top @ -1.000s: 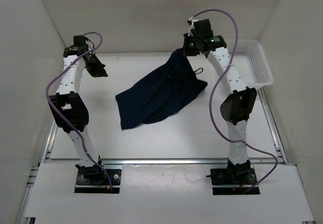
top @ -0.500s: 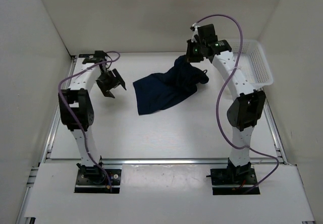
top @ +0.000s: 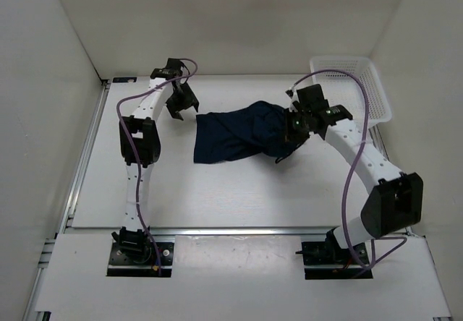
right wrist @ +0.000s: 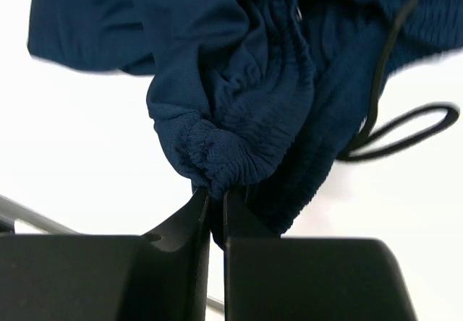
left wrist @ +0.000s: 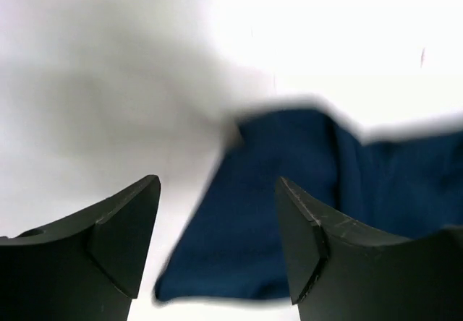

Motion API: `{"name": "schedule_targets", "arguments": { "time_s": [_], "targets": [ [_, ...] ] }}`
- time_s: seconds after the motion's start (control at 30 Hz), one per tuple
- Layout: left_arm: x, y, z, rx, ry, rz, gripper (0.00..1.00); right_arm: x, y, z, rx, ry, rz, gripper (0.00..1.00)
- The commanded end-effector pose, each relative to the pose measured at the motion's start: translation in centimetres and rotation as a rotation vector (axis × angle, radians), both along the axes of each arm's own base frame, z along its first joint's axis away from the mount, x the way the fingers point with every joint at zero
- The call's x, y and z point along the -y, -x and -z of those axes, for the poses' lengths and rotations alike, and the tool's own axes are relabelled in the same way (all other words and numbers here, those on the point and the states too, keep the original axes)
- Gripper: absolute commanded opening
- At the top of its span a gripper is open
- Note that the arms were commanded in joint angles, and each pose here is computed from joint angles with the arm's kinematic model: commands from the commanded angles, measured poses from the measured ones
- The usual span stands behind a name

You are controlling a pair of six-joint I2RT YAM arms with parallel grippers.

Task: Fold and stack the shorts
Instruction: Flatten the shorts out

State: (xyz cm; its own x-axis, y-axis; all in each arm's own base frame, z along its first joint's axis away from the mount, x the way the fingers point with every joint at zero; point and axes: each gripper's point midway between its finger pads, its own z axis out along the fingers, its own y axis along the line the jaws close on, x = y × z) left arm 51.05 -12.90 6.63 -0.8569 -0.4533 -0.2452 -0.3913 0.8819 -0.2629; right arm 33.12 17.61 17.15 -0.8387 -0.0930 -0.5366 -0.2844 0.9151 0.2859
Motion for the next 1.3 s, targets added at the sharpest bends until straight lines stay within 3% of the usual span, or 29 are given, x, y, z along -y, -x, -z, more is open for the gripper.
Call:
{"name": "schedule_targets", "arguments": {
  "time_s": [0.0, 0.2, 0.4, 0.53, 0.77, 1.0, 1.03, 1.17, 1.2, 1.27],
  "targets": [
    [-0.8, -1.2, 1.0, -0.002, -0.102, -0.050, 0.75, -0.7, 2.0, -1.5, 0.051, -0.060, -0.005, 0.00],
    [1.7, -1.8, 3.8, -0.024, -0.047, -0.005, 0.74, 0.0, 4.8, -0.2, 0.022, -0.043, 0.003, 0.00],
    [5.4, -1.3, 2.0, 0.024, 0.013, 0.065, 0.72, 0.1, 5.1, 1.2, -0.015, -0.017, -0.024, 0.00],
    [7.3, -0.9, 0.6, 0.062, 0.062, 0.103, 0.77, 0.1, 5.1, 1.2, -0.015, -0.017, -0.024, 0.00],
    [8.7, -0.7, 0.4, 0.060, 0.114, 0.134, 0.82, -0.1, 5.4, 1.6, -0.032, -0.010, -0.033, 0.00],
    [9.9, -0.3, 0.1, 0.064, 0.125, 0.156, 0.81, 0.0, 5.6, 1.7, -0.040, -0.006, -0.033, 0.00],
    [9.9, -0.3, 0.6, 0.055, 0.122, 0.156, 0.78, 0.0, 5.6, 1.7, -0.041, -0.006, -0.033, 0.00],
    [10.0, -0.7, -0.1, 0.076, 0.127, 0.157, 0.27, 0.0, 5.6, 1.7, -0.041, -0.006, -0.033, 0.00],
    [9.9, -0.8, -0.1, 0.078, 0.119, 0.153, 0.10, 0.0, 5.6, 1.7, -0.041, -0.006, -0.033, 0.00],
    [9.0, -1.2, -1.2, 0.098, 0.111, 0.136, 0.10, -0.1, 5.4, 1.3, -0.031, -0.011, -0.033, 0.00]
  ]
}}
